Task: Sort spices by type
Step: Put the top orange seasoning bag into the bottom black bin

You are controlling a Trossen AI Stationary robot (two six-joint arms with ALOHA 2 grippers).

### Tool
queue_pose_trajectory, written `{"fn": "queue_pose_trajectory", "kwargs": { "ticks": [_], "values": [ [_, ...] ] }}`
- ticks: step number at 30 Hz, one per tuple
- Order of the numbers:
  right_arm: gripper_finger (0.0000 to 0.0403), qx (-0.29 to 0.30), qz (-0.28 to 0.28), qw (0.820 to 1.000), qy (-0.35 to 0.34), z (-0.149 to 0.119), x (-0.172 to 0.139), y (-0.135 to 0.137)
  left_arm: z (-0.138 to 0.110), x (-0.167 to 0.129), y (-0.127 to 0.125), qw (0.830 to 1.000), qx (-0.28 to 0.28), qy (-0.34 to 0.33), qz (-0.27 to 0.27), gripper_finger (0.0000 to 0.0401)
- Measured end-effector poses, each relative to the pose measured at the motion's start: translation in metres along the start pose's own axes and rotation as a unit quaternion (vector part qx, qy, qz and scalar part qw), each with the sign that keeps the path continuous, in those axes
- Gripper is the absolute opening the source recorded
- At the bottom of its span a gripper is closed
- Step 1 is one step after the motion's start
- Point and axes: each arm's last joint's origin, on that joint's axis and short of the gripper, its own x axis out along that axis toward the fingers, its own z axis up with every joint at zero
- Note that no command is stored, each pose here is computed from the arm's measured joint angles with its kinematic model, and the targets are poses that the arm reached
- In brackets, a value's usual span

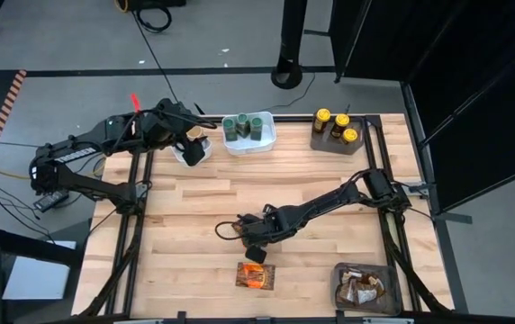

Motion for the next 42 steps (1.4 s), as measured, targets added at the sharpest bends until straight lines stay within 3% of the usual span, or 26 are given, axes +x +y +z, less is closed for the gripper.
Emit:
{"fn": "queue_pose_trajectory", "kwargs": {
  "ticks": [5,8,14,23,28,32,37,42],
  "values": [
    [0.002,-0.01,-0.019,0.999,0.027,0.003,-0.04,0.001,0.001,0.0,0.0,1.0,0.001,-0.005,0.0,0.0332],
    [0.002,-0.011,-0.025,0.998,0.059,-0.011,-0.072,0.006,0.001,0.0,0.0,1.0,0.002,-0.005,0.0,0.0332],
    [0.002,0.05,-0.084,0.986,0.135,-0.072,-0.145,0.024,0.001,0.0,0.0,1.0,0.002,-0.005,0.0,0.0332],
    [0.002,0.196,-0.136,0.946,0.217,-0.182,-0.233,0.051,0.001,0.0,0.0,1.0,0.001,-0.007,0.0,0.0332],
    [0.002,0.22,-0.144,0.929,0.261,-0.229,-0.254,0.063,0.004,0.0,0.0,1.0,-0.004,-0.017,-0.001,0.0332],
    [0.0024,0.211,-0.148,0.93,0.262,-0.25,-0.26,0.067,0.004,0.0,0.0,1.0,-0.006,-0.02,-0.001,0.0332],
    [0.0059,0.212,-0.15,0.932,0.254,-0.255,-0.257,0.067,0.005,0.0,0.0,1.0,-0.008,-0.026,-0.001,0.0332],
    [0.0095,0.193,-0.1,0.946,0.24,-0.252,-0.254,0.075,0.005,0.0,0.0,1.0,-0.008,-0.026,-0.001,0.0332]
  ]
}}
